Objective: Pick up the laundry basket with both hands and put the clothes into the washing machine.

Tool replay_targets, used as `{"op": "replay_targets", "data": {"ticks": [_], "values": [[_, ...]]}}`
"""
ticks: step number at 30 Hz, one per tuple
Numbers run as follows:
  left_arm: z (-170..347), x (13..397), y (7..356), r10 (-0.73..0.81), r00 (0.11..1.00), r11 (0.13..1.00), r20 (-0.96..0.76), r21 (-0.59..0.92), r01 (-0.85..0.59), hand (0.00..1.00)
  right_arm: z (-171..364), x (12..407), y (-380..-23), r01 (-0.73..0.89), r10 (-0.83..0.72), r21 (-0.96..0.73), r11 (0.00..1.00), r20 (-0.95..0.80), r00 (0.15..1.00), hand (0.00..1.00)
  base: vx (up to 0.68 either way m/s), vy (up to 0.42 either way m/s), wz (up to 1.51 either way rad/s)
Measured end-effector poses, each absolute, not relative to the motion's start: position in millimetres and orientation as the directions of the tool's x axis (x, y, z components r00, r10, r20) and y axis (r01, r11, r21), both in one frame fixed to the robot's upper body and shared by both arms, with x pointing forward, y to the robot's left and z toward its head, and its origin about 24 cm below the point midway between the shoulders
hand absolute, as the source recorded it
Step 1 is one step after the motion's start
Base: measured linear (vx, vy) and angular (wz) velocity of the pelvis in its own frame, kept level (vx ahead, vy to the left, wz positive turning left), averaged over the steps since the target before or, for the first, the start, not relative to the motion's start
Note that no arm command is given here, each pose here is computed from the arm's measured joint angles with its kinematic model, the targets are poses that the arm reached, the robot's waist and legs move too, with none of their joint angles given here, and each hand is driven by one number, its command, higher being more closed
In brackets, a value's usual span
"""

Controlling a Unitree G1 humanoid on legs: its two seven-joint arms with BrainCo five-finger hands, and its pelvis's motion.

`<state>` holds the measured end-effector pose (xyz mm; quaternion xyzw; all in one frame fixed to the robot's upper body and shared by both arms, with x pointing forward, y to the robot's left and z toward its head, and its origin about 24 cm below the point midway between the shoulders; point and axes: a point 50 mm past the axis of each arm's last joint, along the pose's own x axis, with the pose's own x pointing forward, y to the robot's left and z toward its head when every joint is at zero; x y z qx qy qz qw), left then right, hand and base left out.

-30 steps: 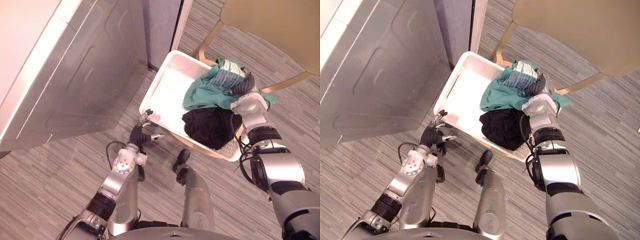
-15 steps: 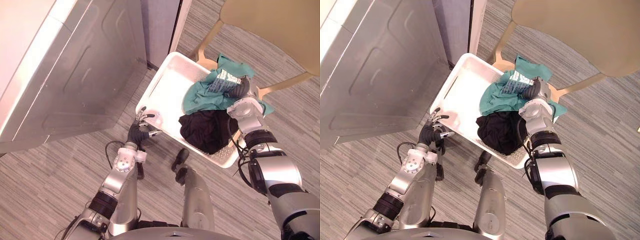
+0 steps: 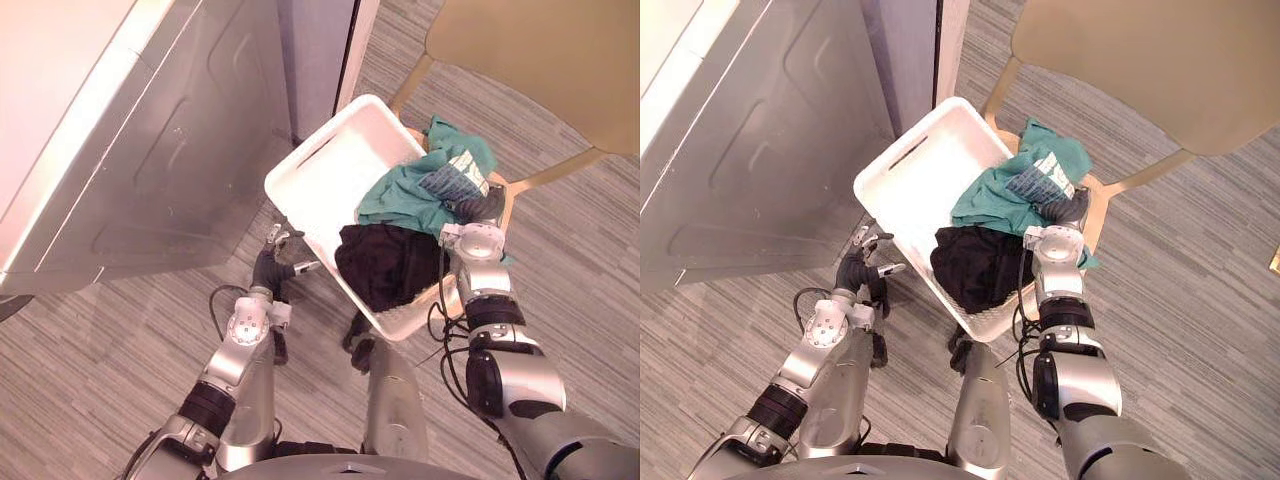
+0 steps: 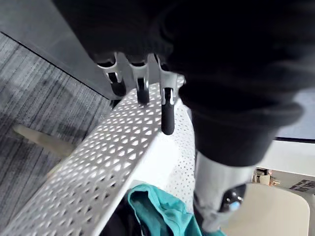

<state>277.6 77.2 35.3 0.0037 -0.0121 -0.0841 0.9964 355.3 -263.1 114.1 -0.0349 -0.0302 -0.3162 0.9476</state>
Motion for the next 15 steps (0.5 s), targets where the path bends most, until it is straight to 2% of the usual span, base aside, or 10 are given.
{"op": "replay_targets", "data": {"ticks": [4,7,12,15], "values": [[22.0,269.4,77.3,-0.172,0.984,0.985,-0.037,0.008,0.172,0.00,105.4,347.4,-253.6,0.599,-0.627,0.295,0.744,-0.004,0.779,1.00,0.02,-0.051,-0.05],[19.7,266.2,74.1,-0.191,0.981,0.982,-0.045,0.005,0.191,0.00,97.6,342.6,-243.2,0.569,-0.611,0.418,0.708,-0.040,0.790,1.00,0.03,-0.060,-0.05],[20.9,263.9,63.1,-0.238,0.970,0.971,-0.042,-0.016,0.238,0.00,93.7,334.3,-239.2,0.543,-0.610,0.518,0.660,-0.051,0.790,1.00,0.01,-0.044,0.05],[18.1,261.3,62.5,-0.241,0.969,0.971,-0.053,-0.024,0.240,0.00,90.4,331.5,-239.7,0.547,-0.613,0.522,0.655,-0.056,0.788,1.00,0.01,-0.030,0.01]]}}
